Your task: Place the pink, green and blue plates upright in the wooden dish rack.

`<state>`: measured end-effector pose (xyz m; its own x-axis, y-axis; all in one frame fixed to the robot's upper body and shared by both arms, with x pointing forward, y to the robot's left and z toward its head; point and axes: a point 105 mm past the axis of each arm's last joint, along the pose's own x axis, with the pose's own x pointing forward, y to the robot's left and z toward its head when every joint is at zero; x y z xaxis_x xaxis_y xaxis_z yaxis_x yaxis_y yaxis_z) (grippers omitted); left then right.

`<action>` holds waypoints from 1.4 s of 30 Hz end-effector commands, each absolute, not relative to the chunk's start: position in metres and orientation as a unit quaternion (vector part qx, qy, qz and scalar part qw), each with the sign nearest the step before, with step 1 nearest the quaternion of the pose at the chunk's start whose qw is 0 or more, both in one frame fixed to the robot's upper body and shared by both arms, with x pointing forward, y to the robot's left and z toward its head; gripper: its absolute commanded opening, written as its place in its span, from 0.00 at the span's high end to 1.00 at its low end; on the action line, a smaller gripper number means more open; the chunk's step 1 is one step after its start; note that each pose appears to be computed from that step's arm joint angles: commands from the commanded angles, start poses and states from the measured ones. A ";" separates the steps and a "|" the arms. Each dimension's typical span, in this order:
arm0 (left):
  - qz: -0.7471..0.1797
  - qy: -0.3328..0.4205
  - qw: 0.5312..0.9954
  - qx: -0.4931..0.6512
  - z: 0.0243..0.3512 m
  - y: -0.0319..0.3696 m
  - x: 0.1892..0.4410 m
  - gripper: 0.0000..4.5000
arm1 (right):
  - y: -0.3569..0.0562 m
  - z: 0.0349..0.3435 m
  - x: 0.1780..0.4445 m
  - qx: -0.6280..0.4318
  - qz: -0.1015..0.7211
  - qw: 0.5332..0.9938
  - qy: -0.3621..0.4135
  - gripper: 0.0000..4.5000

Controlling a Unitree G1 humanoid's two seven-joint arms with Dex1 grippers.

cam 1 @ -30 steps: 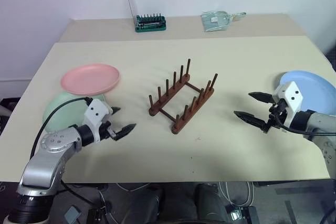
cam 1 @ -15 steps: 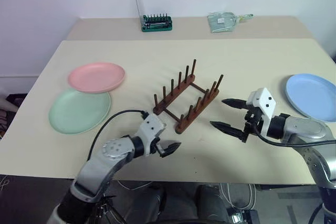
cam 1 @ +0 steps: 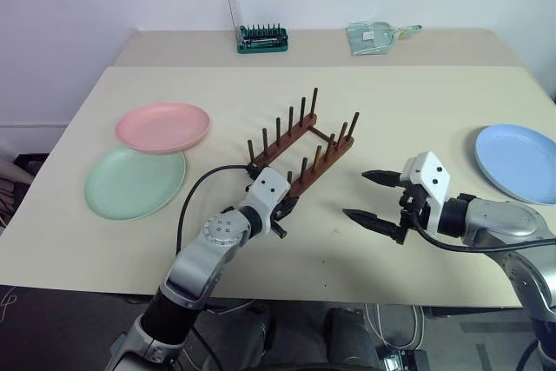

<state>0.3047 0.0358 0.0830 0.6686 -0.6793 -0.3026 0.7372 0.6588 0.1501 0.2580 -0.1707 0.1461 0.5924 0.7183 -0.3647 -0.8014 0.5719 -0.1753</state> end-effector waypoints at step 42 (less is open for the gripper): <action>-0.637 0.091 0.750 0.151 0.100 -0.016 0.306 0.95 | -0.250 0.096 0.251 -0.257 0.237 0.911 0.217 0.99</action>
<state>0.3043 -0.0115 0.0933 0.1437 -0.9345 -0.3256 0.9885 0.1196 0.0930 0.2469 -0.2500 0.0914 0.7822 0.3307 -0.5281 -0.5432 0.7771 -0.3180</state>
